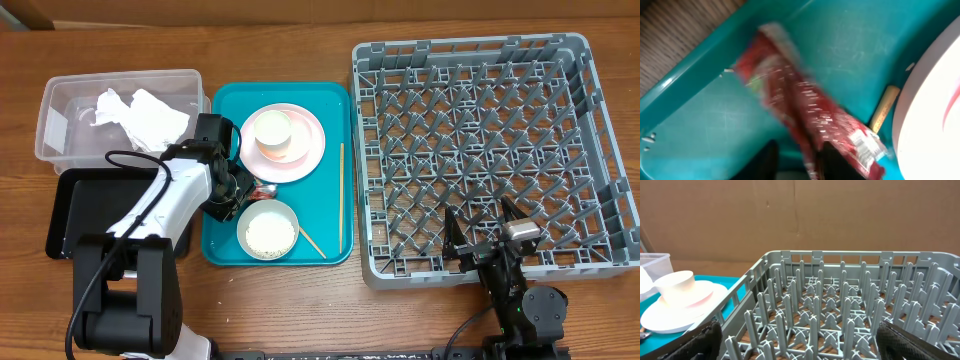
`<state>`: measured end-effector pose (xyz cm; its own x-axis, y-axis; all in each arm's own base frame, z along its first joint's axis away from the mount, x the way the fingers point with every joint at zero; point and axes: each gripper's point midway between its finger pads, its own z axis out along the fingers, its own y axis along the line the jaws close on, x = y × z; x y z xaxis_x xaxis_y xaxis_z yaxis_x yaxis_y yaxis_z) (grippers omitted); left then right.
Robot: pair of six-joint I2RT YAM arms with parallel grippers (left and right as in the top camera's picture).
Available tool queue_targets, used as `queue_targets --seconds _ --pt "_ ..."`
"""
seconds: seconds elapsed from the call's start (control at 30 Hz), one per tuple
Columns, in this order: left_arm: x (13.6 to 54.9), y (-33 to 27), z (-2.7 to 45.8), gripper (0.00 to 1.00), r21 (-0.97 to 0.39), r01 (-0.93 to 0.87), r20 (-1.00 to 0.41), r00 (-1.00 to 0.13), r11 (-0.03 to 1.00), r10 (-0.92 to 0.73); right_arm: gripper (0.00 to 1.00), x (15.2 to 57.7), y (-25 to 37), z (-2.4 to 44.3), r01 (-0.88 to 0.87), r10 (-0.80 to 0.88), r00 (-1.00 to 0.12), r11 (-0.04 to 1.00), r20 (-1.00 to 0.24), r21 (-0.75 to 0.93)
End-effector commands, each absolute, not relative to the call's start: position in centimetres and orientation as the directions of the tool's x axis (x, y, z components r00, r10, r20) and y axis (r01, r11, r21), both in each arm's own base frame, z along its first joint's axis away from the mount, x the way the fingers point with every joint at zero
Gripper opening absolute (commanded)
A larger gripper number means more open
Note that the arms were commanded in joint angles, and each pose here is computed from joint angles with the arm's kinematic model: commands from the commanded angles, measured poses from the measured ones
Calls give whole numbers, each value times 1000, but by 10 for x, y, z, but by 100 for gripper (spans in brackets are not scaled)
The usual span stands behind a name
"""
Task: Sort waste into correct bins and load items into the dishwasher
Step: 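Grasp the red wrapper with the left gripper and lift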
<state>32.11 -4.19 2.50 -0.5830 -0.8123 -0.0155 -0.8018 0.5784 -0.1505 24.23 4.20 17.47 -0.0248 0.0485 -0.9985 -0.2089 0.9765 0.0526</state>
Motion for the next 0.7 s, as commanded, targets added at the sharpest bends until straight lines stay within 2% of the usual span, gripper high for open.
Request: queue_targets --seconds 0.0,0.17,0.4,0.67 --pt "319 -38 19 19 -128 -808 -26 -577 575 -816 100 243 40 172 -200 48 -24 978 -999 52" --pt "319 -38 19 4 -128 -807 -27 -579 577 -815 100 243 40 172 -200 48 -24 978 -999 52" --pt "325 -35 25 4 -139 -785 -39 -605 604 -795 100 243 40 172 -200 48 -24 978 -999 52" --pt "336 -23 53 4 -130 -782 -43 -610 609 -792 100 243 40 172 -200 48 -24 978 -999 52"
